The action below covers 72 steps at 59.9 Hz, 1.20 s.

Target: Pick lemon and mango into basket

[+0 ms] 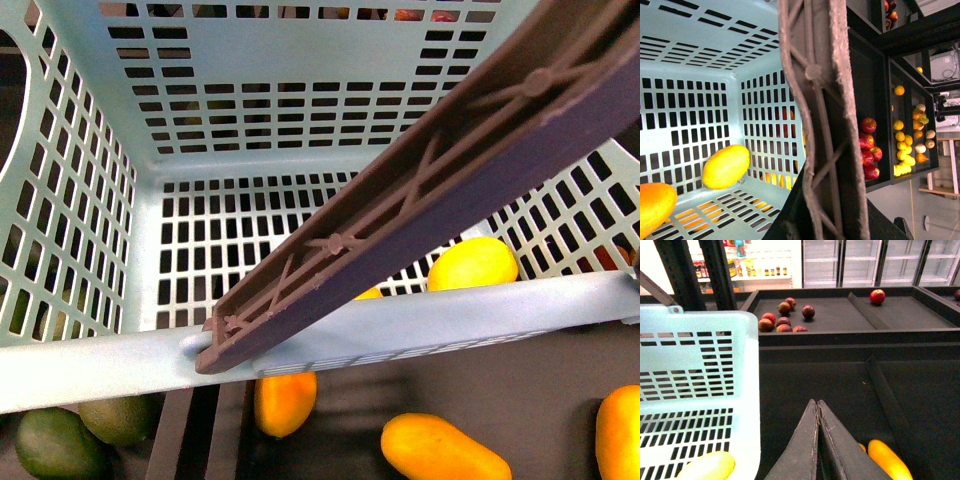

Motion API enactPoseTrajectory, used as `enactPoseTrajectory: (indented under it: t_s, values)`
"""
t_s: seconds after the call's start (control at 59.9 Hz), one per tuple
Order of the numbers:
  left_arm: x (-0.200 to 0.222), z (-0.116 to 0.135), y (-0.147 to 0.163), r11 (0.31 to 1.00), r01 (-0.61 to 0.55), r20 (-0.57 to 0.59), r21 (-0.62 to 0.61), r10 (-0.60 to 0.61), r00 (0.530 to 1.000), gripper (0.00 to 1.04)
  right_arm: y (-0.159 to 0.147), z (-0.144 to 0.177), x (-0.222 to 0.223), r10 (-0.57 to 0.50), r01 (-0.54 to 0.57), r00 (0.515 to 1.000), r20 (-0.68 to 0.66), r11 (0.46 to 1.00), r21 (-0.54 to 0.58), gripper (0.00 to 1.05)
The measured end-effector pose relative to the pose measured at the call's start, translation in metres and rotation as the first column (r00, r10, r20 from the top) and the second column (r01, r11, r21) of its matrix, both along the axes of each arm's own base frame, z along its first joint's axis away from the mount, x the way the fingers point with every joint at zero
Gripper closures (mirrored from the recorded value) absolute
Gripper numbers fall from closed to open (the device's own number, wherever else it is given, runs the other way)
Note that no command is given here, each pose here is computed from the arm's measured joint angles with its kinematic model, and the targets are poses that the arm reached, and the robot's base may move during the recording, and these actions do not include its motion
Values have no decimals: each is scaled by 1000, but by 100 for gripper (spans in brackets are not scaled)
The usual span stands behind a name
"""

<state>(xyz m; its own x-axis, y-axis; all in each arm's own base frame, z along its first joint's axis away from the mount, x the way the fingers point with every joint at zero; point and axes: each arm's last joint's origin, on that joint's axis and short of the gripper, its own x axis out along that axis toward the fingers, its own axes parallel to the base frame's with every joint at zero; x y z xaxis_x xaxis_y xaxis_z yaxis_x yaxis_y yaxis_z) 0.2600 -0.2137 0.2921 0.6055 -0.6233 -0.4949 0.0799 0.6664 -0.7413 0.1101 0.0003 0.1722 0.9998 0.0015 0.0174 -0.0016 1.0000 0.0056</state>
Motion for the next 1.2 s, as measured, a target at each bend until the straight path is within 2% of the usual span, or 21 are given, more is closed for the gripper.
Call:
enactPoseTrajectory:
  t_s: [0.15, 0.401, 0.851, 0.951, 1.001, 1.202]
  values:
    - [0, 0, 0, 1000, 0, 0, 0, 0, 1000, 100, 0, -4, -8, 2, -2, 999, -33, 1000, 0, 103]
    - [0, 0, 0, 1000, 2, -1, -1, -2, 1000, 100, 0, -3, -13, 0, 0, 1000, -5, 1000, 0, 102]
    - [0, 0, 0, 1000, 0, 0, 0, 0, 1000, 100, 0, -3, -13, 0, 0, 1000, -4, 1000, -2, 30]
    - [0, 0, 0, 1000, 0, 0, 0, 0, 1000, 100, 0, -3, -13, 0, 0, 1000, -4, 1000, -2, 11]
    - [0, 0, 0, 1000, 1, 0, 0, -1, 1000, 100, 0, -3, -13, 0, 0, 1000, -4, 1000, -1, 7]
    - [0, 0, 0, 1000, 0, 0, 0, 0, 1000, 100, 0, -3, -13, 0, 0, 1000, -4, 1000, -2, 9]
